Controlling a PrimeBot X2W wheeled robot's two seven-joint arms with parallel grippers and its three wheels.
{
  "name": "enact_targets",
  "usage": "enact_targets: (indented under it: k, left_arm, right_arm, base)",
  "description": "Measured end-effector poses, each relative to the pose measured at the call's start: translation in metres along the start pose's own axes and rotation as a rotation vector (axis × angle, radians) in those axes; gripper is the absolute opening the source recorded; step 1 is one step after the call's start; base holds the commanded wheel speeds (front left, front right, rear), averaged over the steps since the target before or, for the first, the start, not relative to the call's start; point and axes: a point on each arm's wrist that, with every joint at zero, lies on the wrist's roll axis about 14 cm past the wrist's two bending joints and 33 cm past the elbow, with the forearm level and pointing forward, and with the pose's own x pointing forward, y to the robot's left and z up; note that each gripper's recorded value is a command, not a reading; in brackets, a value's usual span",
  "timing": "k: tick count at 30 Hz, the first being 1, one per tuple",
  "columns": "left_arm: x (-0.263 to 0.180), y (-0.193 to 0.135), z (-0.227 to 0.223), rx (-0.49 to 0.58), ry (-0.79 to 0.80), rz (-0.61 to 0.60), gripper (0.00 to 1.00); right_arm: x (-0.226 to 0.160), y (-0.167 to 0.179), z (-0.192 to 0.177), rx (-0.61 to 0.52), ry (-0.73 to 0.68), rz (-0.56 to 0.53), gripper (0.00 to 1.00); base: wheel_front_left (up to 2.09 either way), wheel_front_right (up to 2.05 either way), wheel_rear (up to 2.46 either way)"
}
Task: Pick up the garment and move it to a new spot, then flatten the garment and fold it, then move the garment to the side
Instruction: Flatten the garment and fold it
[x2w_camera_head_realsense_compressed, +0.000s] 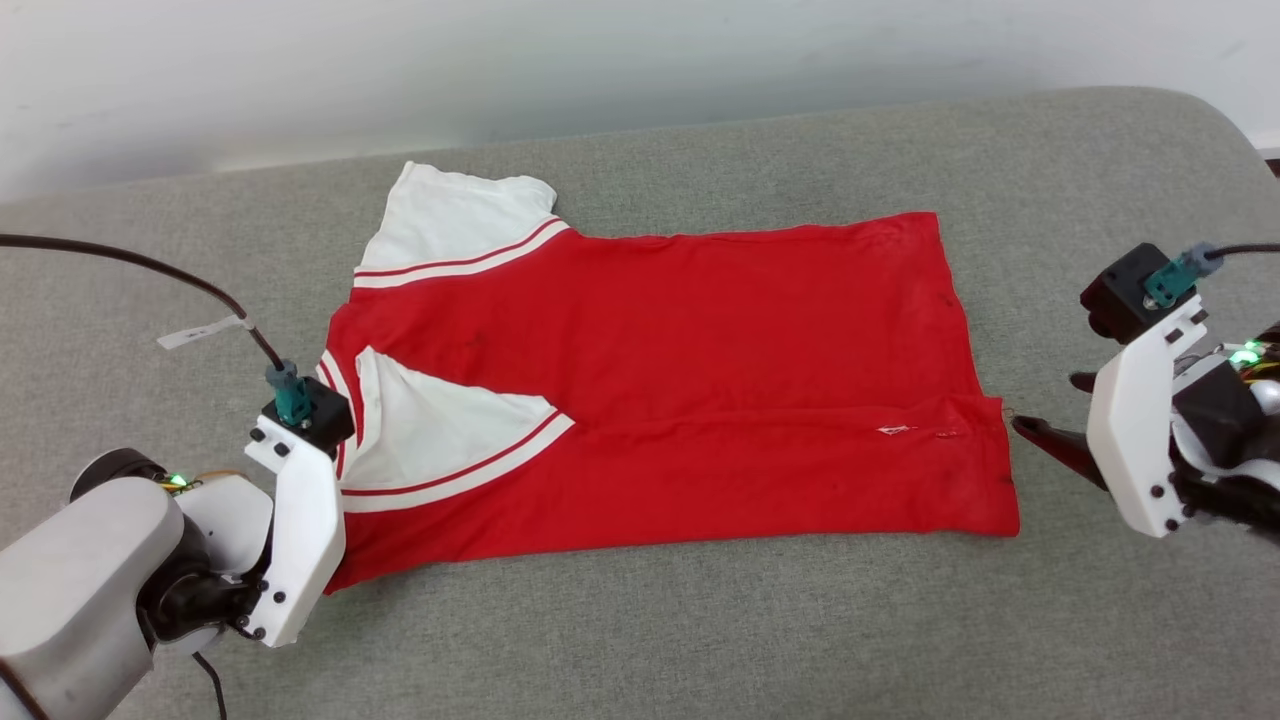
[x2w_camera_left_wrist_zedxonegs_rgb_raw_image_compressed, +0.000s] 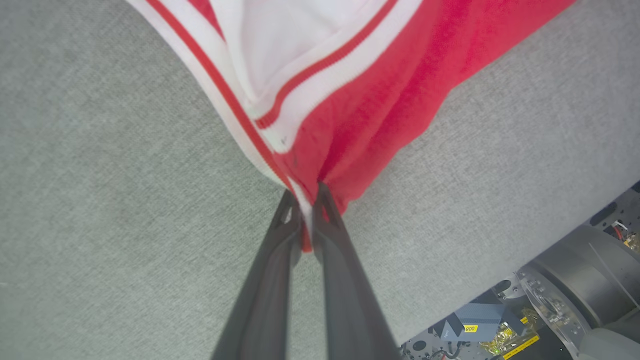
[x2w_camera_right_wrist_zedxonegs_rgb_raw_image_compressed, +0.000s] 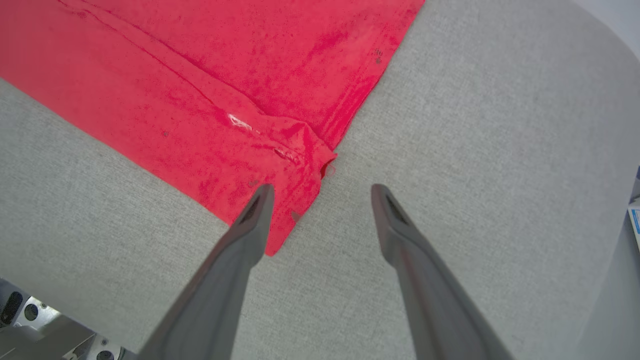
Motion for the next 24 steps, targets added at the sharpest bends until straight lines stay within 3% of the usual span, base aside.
enact_targets:
  k: [4,9,16,22,23,24]
  left_arm:
    - [-0.004,-0.002,0.004,0.023,-0.025,-0.005,0.00]
    - [-0.002,-0.003,0.008,0.039,-0.037,-0.011,0.00]
    - [0.009,-0.005,0.010,0.044,-0.036,-0.026,0.00]
    - [0.016,-0.002,0.009,0.034,-0.039,-0.030,0.00]
    - [0.016,-0.001,0.009,0.033,-0.041,-0.028,0.00]
    - [0.016,0.000,0.009,0.029,-0.046,-0.025,0.00]
  right_arm:
    - [-0.002,-0.010,-0.021,0.008,0.182,-0.001,1.00]
    - [0.013,-0.005,-0.038,0.050,0.312,0.038,1.00]
    - [0.052,0.034,-0.071,0.112,0.411,0.145,1.00]
    - [0.068,0.042,-0.083,0.152,0.410,0.162,1.00]
    - [0.069,0.042,-0.082,0.146,0.399,0.159,0.84]
    - [0.068,0.041,-0.081,0.145,0.386,0.156,0.21]
  base:
    - [0.00,0.00,0.00]
    - [0.00,0.00,0.00]
    - [0.00,0.00,0.00]
    - [0.00,0.00,0.00]
    - [0.00,0.00,0.00]
    - [0.00,0.00,0.00]
